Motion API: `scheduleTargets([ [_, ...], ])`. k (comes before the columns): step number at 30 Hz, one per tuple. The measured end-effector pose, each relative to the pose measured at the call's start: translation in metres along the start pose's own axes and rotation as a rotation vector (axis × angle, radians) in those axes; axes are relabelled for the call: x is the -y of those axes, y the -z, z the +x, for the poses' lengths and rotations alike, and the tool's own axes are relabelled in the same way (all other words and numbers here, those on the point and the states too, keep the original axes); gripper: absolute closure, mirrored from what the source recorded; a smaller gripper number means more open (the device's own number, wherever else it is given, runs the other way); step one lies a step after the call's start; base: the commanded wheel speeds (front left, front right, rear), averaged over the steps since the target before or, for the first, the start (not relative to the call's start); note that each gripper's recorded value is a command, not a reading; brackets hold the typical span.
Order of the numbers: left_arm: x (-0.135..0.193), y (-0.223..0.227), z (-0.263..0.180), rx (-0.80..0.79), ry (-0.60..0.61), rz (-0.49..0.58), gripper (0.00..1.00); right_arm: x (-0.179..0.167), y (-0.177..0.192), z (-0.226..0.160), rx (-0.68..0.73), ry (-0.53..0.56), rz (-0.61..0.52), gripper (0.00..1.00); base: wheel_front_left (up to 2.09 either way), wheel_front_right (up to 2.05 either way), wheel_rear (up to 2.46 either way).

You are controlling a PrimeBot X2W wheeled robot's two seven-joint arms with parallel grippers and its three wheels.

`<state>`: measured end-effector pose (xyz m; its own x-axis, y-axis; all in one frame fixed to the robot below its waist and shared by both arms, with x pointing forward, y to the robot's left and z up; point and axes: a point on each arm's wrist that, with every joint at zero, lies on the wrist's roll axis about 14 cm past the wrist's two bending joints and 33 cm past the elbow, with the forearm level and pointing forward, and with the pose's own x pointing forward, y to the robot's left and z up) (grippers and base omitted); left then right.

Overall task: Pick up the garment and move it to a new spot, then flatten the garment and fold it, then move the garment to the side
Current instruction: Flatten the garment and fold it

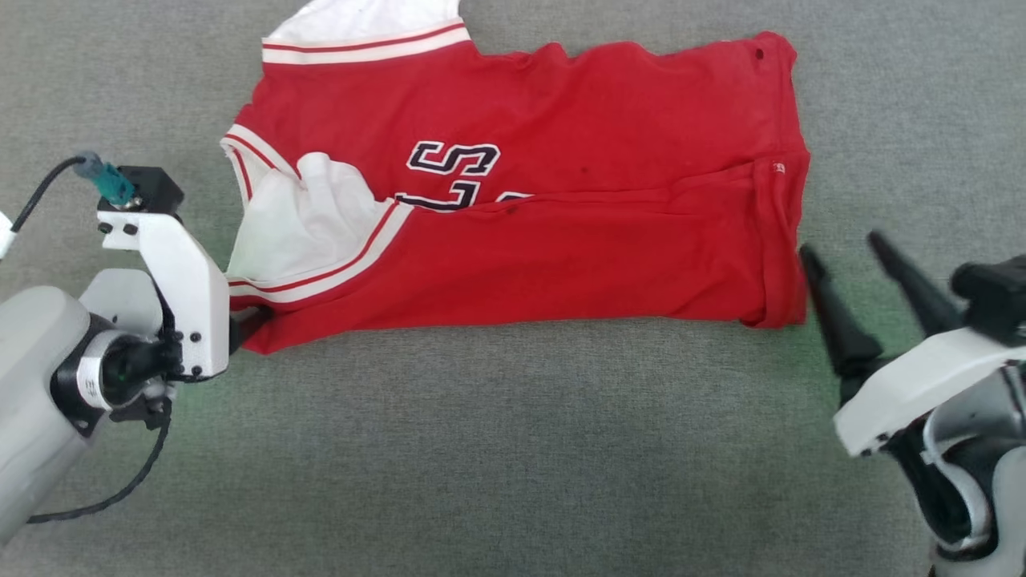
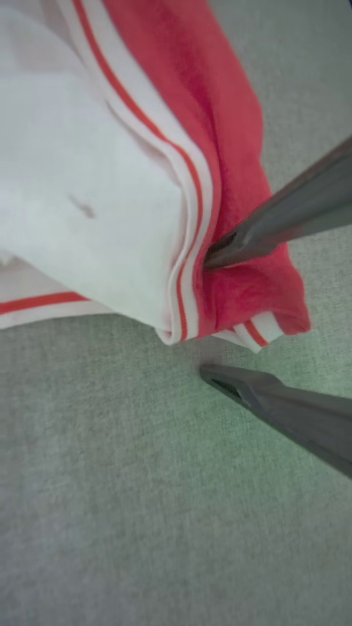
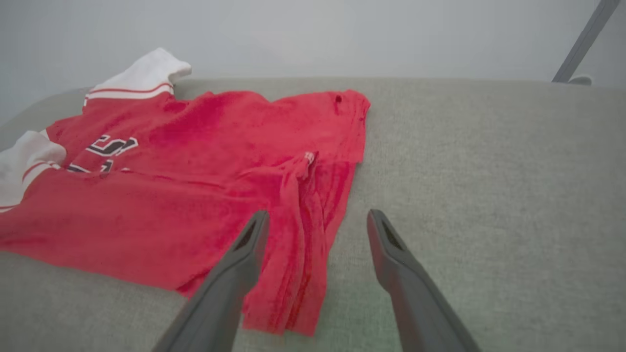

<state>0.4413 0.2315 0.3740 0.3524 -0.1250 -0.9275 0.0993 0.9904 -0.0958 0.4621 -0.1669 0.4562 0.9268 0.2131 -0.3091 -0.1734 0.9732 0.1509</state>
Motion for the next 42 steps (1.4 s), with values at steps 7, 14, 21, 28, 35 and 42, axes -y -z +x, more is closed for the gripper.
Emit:
scheduleTargets([
  [7, 0.003, -0.002, 0.017, -0.024, 0.039, -0.027, 1.0, -0.008, 0.053, -0.005, -0.279, -0.023, 0.077, 0.0, 0.0, 0.0, 0.0],
  [14, 0.008, -0.002, 0.018, -0.014, 0.058, -0.02, 1.0, -0.016, 0.07, 0.005, -0.443, -0.034, 0.088, 0.0, 0.0, 0.0, 0.0],
  [21, 0.007, 0.0, 0.016, -0.008, 0.06, -0.032, 1.0, -0.019, 0.088, 0.013, -0.616, -0.045, 0.021, 0.0, 0.0, 0.0, 0.0],
  [28, 0.006, 0.001, 0.011, 0.011, 0.061, -0.039, 1.0, -0.025, 0.091, 0.012, -0.69, -0.081, -0.022, 1.0, 0.0, 0.0, 0.0],
  [35, 0.002, 0.009, -0.004, -0.002, 0.051, -0.049, 1.0, -0.025, 0.079, -0.002, -0.699, -0.097, -0.01, 1.0, 0.0, 0.0, 0.0],
  [42, -0.002, 0.023, -0.027, -0.017, 0.024, -0.042, 1.0, -0.021, 0.063, -0.024, -0.7, -0.102, -0.003, 1.0, 0.0, 0.0, 0.0],
])
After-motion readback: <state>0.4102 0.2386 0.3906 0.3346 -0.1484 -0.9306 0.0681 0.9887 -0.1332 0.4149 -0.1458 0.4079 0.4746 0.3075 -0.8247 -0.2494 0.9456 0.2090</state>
